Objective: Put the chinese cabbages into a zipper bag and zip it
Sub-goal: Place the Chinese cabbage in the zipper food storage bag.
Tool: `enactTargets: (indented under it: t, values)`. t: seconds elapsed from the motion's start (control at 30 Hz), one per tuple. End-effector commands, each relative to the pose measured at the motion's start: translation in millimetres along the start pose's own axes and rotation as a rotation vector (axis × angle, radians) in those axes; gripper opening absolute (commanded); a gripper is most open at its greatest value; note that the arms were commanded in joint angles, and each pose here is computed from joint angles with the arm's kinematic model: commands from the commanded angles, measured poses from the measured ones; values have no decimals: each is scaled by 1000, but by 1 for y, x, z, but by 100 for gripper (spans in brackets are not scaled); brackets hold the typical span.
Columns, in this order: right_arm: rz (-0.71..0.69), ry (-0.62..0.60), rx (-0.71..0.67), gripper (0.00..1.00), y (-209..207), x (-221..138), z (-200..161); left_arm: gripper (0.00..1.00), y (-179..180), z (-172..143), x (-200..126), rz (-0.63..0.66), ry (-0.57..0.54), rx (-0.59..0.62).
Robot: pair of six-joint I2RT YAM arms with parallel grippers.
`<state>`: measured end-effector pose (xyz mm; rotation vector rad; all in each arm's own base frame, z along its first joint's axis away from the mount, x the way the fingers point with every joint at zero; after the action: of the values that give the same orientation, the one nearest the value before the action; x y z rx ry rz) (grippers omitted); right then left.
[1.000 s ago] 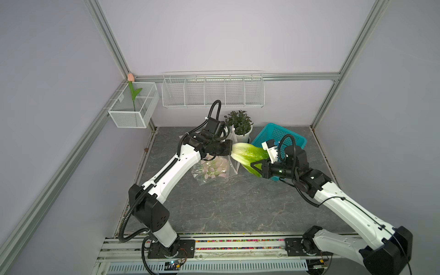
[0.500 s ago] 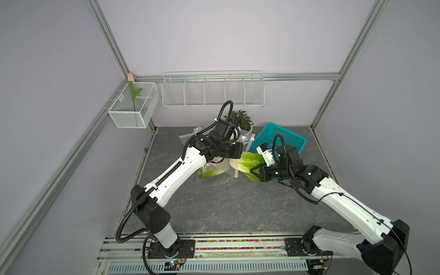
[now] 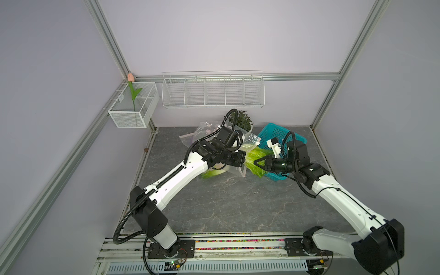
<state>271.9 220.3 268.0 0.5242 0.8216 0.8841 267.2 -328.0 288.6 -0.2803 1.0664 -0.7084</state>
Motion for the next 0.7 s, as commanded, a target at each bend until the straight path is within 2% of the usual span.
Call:
enactTargets:
  t: [0.0, 0.13, 0.2, 0.4, 0.47, 0.53, 0.67]
  values:
    - [208, -46, -7, 7, 39, 4, 17, 0, -26, -3, -7, -114, 9, -3]
    - [266, -70, 28, 7, 41, 5, 25, 0, -55, 1, -13, -231, 14, 7]
    - [260, -20, -4, 7, 43, 8, 19, 0, -58, 6, -20, -254, -12, 0]
    - [64, 135, -205, 7, 32, 2, -9, 0, -48, 28, -43, -333, -111, -80]
    - [4, 202, -277, 7, 30, 0, -20, 0, -51, 29, -42, -347, -109, -86]
    - [57, 245, -312, 7, 44, 1, -25, 0, -55, 27, -36, -371, -86, -92]
    - [53, 243, -338, 8, 53, 6, -16, 0, -60, 22, -23, -404, -64, -104]
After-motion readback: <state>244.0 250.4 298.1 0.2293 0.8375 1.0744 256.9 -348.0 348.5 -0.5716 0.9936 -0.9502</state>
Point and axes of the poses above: each gripper's point midway between its finger pads, its own x axis out along the fingers, its own y axis along the line the jaws close on, z = x × y, the point moved 3 cm from there along -x, back along the fingers, and after that the axes turned 11 degrees about -x, right-handed, at the moved point
